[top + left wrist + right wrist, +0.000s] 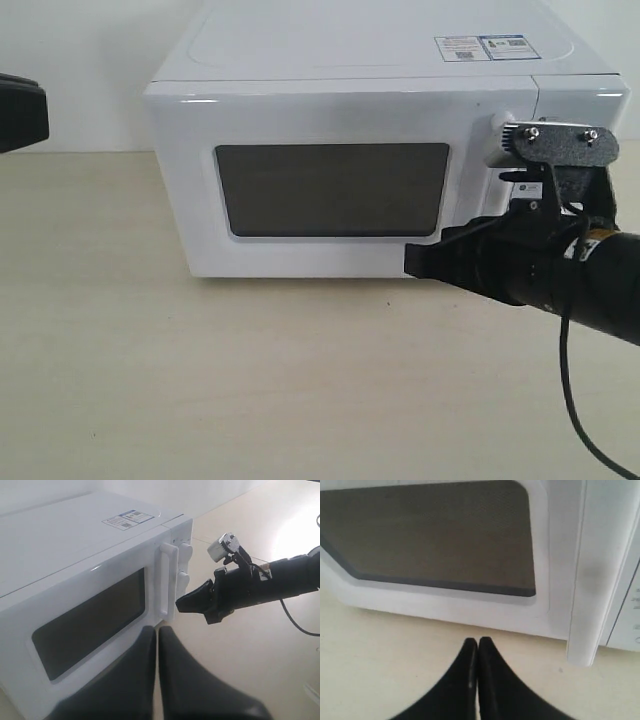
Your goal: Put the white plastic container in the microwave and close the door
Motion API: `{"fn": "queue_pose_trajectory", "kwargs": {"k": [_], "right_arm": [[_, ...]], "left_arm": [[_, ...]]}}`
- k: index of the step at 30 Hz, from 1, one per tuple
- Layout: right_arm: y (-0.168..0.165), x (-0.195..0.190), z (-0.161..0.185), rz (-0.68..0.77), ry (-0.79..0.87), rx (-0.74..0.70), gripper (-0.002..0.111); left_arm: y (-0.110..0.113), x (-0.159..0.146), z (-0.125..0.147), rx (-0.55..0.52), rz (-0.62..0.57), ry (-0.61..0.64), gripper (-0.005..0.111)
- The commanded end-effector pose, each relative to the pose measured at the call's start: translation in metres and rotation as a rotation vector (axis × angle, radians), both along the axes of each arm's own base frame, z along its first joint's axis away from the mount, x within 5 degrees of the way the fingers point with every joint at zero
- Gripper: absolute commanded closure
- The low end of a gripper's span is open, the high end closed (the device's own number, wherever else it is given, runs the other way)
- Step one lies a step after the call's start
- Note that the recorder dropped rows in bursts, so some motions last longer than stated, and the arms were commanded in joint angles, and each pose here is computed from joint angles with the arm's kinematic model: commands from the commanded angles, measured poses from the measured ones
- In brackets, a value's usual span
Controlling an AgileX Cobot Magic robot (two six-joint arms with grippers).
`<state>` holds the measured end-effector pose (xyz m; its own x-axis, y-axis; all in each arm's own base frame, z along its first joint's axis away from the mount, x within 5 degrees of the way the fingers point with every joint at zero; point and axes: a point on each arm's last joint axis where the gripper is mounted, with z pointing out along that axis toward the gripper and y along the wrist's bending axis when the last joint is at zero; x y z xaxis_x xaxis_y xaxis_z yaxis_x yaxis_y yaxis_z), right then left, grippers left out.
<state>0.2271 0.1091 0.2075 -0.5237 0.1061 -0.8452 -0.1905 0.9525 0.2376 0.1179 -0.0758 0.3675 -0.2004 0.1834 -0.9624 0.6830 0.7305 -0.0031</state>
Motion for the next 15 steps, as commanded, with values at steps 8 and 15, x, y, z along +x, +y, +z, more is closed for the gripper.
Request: {"fn": "queue_pose_trajectory", "kwargs": {"k": [8, 15], "right_arm": [[-0.026, -0.055, 0.084, 0.134, -0.317, -0.025, 0.109], [-0.071, -0.1, 0.118, 0.005, -0.437, 0.011, 0.109]], "left_arm": [[0.0, -0.002, -0.002, -0.012, -0.003, 0.012, 0.103], [0.0, -0.001, -0.002, -0.012, -0.002, 0.011, 0.103]]}}
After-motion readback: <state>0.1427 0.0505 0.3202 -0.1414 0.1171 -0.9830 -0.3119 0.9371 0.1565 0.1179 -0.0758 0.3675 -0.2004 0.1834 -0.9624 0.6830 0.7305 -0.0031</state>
